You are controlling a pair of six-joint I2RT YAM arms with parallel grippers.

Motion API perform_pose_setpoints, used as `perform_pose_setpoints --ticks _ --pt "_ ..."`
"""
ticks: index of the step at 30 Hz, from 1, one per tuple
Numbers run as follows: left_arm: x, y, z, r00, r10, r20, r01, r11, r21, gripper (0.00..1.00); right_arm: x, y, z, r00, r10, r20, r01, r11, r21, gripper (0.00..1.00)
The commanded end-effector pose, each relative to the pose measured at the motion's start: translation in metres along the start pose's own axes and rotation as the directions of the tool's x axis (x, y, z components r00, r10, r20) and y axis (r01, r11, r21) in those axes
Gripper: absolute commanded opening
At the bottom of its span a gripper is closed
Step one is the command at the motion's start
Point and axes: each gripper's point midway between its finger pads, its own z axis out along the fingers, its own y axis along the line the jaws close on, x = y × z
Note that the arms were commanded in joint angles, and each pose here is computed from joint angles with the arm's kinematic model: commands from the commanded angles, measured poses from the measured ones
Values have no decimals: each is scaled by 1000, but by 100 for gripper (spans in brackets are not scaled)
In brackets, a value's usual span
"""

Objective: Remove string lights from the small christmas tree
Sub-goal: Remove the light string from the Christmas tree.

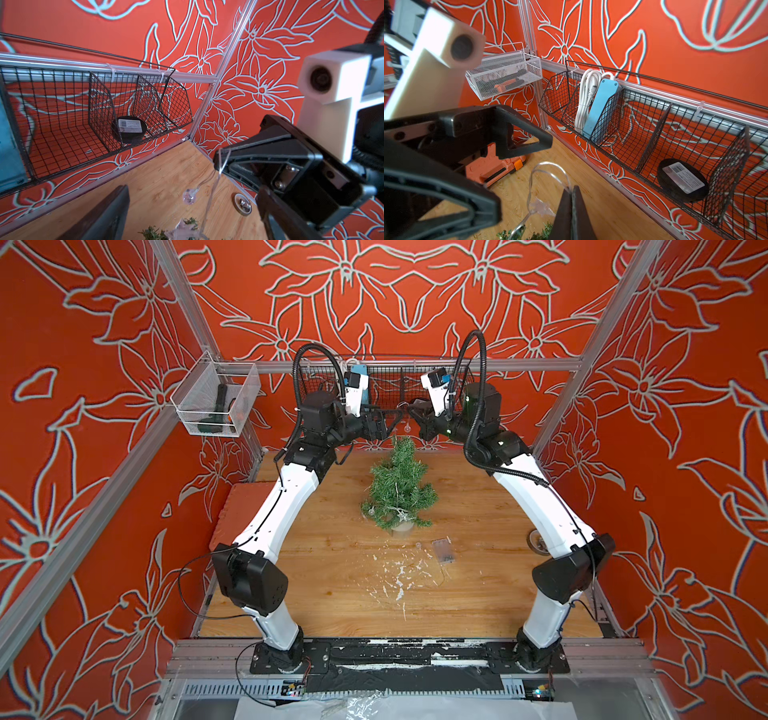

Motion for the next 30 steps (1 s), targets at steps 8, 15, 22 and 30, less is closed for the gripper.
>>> perform_pose_setpoints --ticks 8,15,22,30 --pt "3 8 12 999 44 -9 -44 998 -36 62 -19 7 -4 999 -14 44 15 999 -38 0" --pt "-8 8 7 997 57 49 -54 996 -68 35 -16 7 -3 999 -6 41 8 999 -43 0" --pt "-24 15 -5 990 86 109 -68 985 -159 10 -18 9 -5 999 8 48 -6 999 -49 0" --pt "-50 15 -28 976 119 182 -69 963 -262 0 -27 7 -14 997 18 73 -16 1000 -20 5"
